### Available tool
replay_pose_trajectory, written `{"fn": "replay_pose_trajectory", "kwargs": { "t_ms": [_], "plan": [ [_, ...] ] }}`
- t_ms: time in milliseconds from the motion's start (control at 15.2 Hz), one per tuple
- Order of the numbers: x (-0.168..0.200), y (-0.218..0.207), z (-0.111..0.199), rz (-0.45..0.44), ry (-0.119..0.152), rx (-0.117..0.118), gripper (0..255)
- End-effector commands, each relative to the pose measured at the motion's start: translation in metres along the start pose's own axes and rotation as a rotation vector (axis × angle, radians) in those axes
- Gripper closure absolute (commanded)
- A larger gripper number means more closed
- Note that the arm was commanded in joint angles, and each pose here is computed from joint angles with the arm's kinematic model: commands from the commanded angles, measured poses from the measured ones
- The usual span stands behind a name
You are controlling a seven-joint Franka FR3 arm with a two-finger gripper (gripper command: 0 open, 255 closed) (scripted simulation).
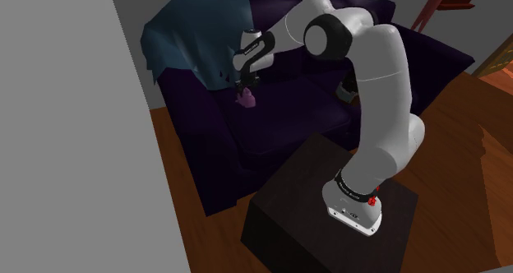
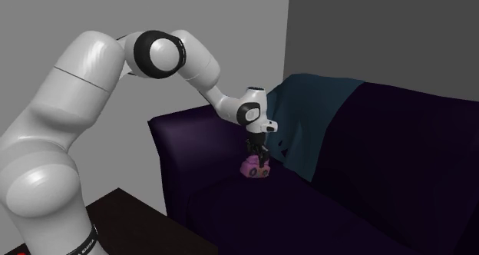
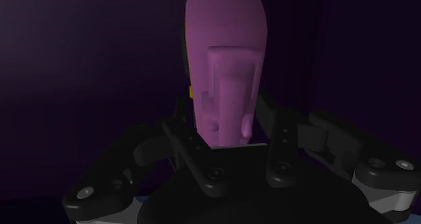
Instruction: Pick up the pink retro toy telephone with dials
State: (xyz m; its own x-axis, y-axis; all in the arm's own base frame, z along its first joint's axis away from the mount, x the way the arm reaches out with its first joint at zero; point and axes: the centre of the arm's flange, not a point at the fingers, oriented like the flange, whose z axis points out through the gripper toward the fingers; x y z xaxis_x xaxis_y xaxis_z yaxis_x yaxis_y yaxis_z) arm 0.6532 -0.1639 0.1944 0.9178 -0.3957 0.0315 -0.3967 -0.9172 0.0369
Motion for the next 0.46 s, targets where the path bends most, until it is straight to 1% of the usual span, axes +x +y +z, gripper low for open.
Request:
{"fn": "replay_pose_trajectory", "kwargs": {
  "t_ms": [0,264,396],
  "plan": [
    [0.001,0.001,-0.011,0.0,0.0,0.0,255],
    [0.002,0.001,-0.032,0.0,0.0,0.0,255],
    [0.002,0.001,-0.033,0.0,0.0,0.0,255]
  ]
}}
